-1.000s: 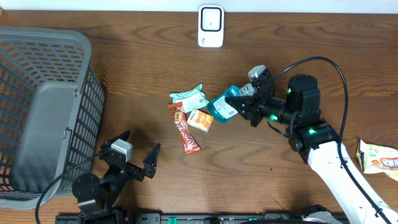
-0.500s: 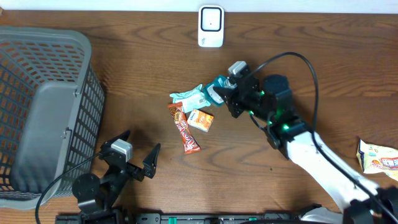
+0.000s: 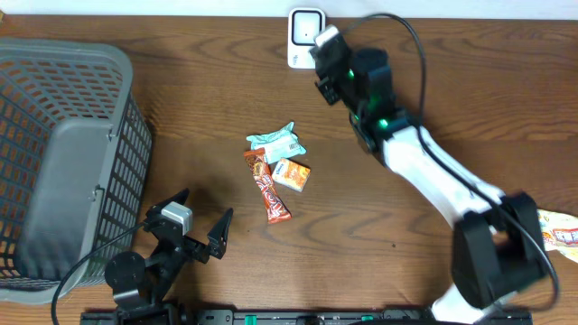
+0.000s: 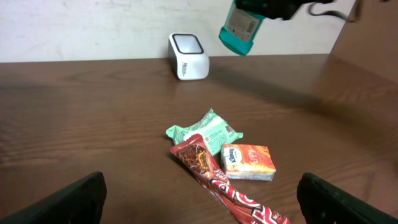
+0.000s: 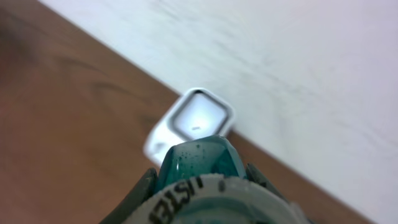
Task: Scan the item barcode
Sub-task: 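Hold the bottle in front of the white scanner with the right gripper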
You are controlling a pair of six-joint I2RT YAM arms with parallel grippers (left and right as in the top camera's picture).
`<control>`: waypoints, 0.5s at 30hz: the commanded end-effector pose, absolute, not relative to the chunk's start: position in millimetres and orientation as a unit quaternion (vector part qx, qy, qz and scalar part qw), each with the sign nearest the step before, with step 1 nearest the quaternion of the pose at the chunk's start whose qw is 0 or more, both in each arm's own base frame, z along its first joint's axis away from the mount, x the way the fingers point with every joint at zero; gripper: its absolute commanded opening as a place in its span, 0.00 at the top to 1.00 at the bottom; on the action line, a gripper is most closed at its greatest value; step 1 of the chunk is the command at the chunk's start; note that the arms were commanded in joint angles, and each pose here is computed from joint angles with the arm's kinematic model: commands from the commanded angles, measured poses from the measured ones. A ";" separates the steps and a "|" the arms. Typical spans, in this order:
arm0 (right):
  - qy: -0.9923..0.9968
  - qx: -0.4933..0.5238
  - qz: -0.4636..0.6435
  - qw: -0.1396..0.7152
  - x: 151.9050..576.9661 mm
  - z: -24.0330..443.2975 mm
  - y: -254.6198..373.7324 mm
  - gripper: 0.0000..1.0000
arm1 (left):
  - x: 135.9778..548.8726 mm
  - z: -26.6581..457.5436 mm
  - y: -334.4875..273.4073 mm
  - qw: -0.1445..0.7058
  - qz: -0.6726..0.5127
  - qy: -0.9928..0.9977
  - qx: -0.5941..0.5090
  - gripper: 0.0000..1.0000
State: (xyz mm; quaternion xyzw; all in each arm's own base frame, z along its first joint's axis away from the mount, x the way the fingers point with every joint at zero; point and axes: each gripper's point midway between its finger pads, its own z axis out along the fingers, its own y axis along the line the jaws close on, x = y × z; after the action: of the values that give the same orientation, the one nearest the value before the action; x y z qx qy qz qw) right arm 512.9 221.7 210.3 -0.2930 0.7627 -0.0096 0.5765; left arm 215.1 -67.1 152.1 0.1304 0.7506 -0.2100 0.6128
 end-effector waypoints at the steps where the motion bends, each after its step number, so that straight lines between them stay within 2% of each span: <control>1: 0.745 -0.283 -0.120 0.591 554.8 225.6 211.6 0.76 | 213.6 140.9 -68.9 0.598 -0.221 0.760 0.126 0.02; 7: 0.725 -0.267 -0.183 0.609 607.8 235.7 228.4 0.76 | 213.6 141.0 -68.9 0.598 -0.221 0.760 0.126 0.02; 15: 0.693 -0.295 -0.250 0.608 643.0 220.1 270.2 0.76 | 213.6 140.9 -68.9 0.598 -0.222 0.760 0.125 0.02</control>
State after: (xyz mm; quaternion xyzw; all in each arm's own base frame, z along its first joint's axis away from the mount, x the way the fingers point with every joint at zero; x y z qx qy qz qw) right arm 637.5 257.0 199.8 -0.2881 0.7207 -0.1927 0.6004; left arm 215.1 -67.1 152.0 0.1303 0.7507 -0.2101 0.6126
